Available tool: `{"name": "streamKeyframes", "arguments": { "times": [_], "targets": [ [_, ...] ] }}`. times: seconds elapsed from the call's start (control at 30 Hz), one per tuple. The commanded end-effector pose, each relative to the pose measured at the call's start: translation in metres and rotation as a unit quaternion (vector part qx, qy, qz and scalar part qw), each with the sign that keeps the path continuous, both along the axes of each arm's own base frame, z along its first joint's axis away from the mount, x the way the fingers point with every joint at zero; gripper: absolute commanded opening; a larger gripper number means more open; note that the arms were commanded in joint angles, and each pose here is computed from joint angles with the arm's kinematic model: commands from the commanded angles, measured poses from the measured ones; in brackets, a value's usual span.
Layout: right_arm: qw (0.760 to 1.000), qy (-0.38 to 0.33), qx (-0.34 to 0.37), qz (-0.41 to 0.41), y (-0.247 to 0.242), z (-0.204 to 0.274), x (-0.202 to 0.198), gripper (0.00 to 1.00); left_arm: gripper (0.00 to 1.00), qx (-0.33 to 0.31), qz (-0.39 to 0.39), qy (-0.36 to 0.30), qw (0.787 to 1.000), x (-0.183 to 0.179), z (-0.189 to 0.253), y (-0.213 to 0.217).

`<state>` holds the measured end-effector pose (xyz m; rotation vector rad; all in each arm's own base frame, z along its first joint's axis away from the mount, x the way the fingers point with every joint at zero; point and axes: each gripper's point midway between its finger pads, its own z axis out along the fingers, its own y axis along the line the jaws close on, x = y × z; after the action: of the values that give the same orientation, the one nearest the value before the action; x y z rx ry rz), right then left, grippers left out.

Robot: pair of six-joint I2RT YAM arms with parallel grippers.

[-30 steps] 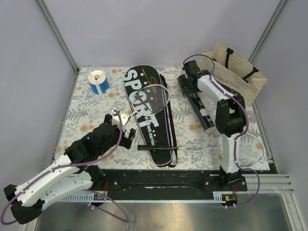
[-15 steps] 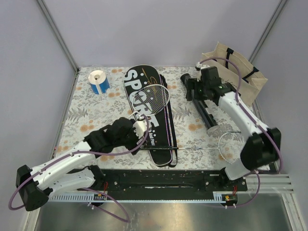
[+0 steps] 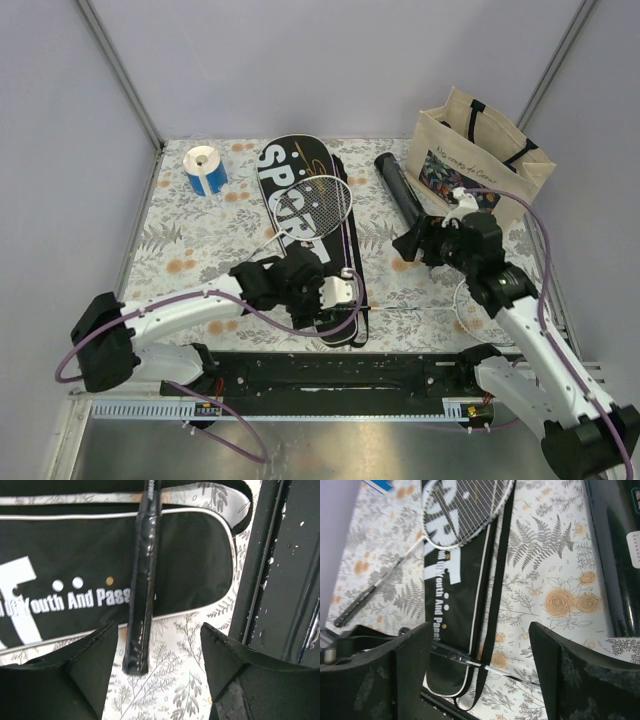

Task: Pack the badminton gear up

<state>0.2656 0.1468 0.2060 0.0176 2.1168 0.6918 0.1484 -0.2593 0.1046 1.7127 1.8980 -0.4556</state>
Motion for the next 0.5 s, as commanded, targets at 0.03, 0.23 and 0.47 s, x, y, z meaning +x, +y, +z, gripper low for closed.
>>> {"name": "streamKeyframes", "arguments": {
  "times": [0.03, 0.23, 0.47],
  "targets": [
    [0.993, -0.102, 0.058, -0.015, -0.006, 0.056, -0.018, 0.87, 0.67, -0.035, -0.046, -0.038, 0.998, 0.011, -0.003, -0.042],
    [0.988, -0.121, 0.092, -0.021, -0.011, 0.069, -0.04, 0.88, 0.66, -0.03, -0.042, -0.049, 0.997, 0.025, -0.026, -0.059],
    [0.986, -0.131, 0.1, -0.03, -0.016, 0.072, -0.048, 0.88, 0.65, -0.019, -0.035, -0.028, 0.999, 0.021, -0.054, -0.059]
  ]
}}
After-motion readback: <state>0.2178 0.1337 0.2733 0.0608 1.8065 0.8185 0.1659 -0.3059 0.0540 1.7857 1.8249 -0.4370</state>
